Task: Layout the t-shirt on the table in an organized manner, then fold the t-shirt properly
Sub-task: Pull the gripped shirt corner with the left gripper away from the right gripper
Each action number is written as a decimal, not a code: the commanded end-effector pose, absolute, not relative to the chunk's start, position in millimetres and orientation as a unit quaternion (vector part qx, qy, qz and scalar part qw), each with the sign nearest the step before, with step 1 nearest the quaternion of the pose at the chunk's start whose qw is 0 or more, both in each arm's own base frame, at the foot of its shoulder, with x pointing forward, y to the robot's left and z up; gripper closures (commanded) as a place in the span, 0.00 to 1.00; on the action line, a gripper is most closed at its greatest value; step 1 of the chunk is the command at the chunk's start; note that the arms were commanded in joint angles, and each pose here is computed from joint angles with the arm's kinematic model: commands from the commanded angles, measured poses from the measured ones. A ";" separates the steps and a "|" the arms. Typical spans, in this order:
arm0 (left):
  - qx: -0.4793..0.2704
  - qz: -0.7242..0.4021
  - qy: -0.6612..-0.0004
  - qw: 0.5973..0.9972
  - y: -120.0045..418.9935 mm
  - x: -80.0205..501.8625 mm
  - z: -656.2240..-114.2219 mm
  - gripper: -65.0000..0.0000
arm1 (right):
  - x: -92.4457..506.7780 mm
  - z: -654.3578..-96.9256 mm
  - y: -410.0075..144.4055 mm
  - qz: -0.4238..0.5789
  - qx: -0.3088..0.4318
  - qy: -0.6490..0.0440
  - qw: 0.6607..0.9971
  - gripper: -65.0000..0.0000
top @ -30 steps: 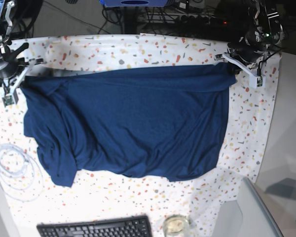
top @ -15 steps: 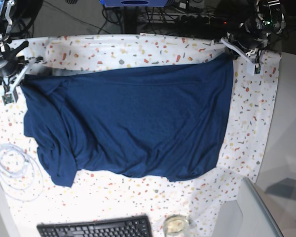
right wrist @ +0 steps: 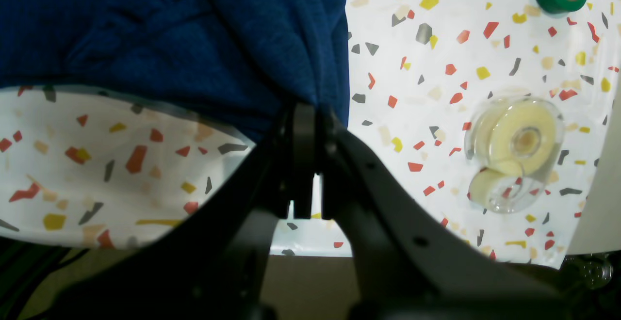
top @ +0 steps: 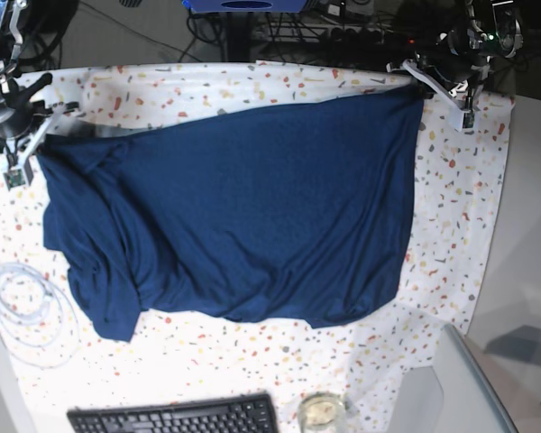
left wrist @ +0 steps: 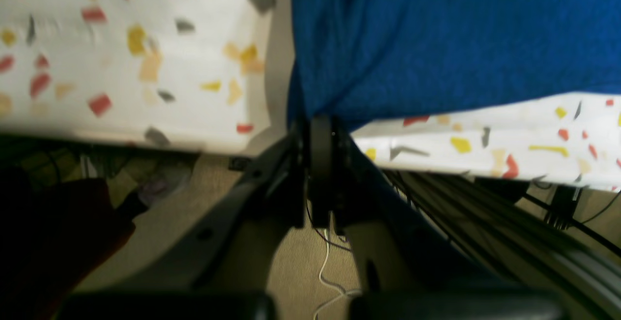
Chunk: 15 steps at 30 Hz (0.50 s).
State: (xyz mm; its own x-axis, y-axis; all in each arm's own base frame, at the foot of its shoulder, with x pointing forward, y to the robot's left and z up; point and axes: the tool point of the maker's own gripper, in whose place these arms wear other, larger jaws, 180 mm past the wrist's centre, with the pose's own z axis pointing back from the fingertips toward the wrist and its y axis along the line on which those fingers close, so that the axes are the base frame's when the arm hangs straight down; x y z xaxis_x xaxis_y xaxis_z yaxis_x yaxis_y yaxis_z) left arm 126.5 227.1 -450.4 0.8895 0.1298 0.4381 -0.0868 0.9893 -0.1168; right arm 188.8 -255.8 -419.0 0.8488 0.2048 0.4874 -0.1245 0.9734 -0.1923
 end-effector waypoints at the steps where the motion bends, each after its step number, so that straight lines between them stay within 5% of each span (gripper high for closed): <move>1: -0.045 0.051 -0.240 0.968 229.6 130.9 -444.9 1.00 | 189.3 -412.9 -261.4 0.087 -0.086 -0.269 0.955 1.00; 15: -0.038 0.042 -0.218 0.974 235.6 117.6 -447.9 1.00 | 179.0 -426.8 -263.0 0.081 -0.080 -0.247 0.962 1.00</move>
State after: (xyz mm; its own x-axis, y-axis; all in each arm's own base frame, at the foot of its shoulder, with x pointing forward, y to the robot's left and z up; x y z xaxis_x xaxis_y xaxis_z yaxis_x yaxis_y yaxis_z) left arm 113.1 231.9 -453.6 0.9092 0.1119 0.4010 -0.0779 0.9919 -0.1002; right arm 173.5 -256.6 -434.3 0.8772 0.1862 0.4426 -0.1209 0.9777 -0.1717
